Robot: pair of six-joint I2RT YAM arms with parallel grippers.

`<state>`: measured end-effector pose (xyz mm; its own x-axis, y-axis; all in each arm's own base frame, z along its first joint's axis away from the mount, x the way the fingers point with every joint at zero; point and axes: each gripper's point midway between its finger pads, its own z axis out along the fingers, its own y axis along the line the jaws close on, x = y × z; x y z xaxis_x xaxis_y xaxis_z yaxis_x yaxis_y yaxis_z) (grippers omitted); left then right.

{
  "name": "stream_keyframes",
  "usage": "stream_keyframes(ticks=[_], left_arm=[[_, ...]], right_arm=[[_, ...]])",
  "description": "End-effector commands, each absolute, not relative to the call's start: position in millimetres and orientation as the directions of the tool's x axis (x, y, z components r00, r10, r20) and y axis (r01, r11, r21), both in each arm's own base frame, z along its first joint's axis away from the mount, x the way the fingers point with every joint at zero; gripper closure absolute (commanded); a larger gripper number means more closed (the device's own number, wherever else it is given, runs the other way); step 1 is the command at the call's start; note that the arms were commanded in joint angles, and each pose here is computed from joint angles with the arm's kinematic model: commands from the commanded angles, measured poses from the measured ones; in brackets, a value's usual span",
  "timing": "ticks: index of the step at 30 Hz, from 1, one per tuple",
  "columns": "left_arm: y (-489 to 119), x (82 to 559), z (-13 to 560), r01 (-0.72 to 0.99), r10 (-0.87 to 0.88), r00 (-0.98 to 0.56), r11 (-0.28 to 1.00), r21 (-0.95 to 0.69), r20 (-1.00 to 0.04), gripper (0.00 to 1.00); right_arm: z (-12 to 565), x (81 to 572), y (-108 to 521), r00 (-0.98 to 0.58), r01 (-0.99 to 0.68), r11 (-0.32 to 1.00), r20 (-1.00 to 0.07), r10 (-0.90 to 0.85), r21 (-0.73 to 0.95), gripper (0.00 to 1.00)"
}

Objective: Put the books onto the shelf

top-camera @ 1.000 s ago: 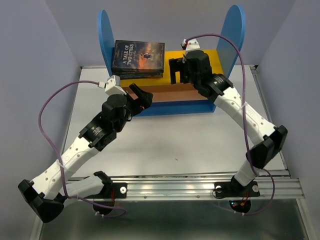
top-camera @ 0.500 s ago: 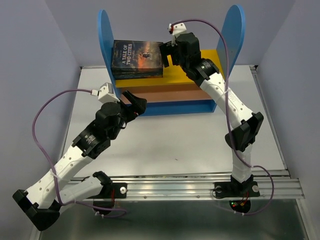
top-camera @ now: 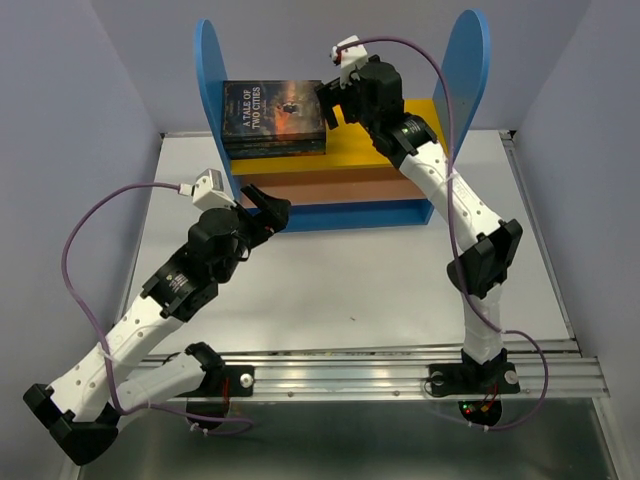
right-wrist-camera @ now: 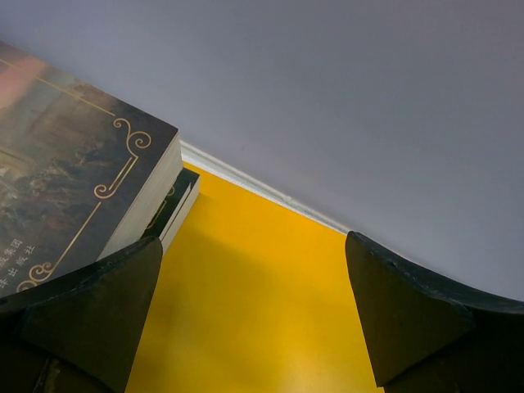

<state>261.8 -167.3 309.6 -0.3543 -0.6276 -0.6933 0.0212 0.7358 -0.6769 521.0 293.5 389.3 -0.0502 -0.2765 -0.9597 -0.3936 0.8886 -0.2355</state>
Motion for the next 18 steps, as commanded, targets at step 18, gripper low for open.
stream_keyframes(ticks=[18], left_arm=[[-118,246,304,-0.09,-0.599,-0.273,0.795,-0.6,-0.753,0.01]], right_arm=[[396,399,152,-0.178,0.078,0.996,-0.982,0.06,0.047,0.0]])
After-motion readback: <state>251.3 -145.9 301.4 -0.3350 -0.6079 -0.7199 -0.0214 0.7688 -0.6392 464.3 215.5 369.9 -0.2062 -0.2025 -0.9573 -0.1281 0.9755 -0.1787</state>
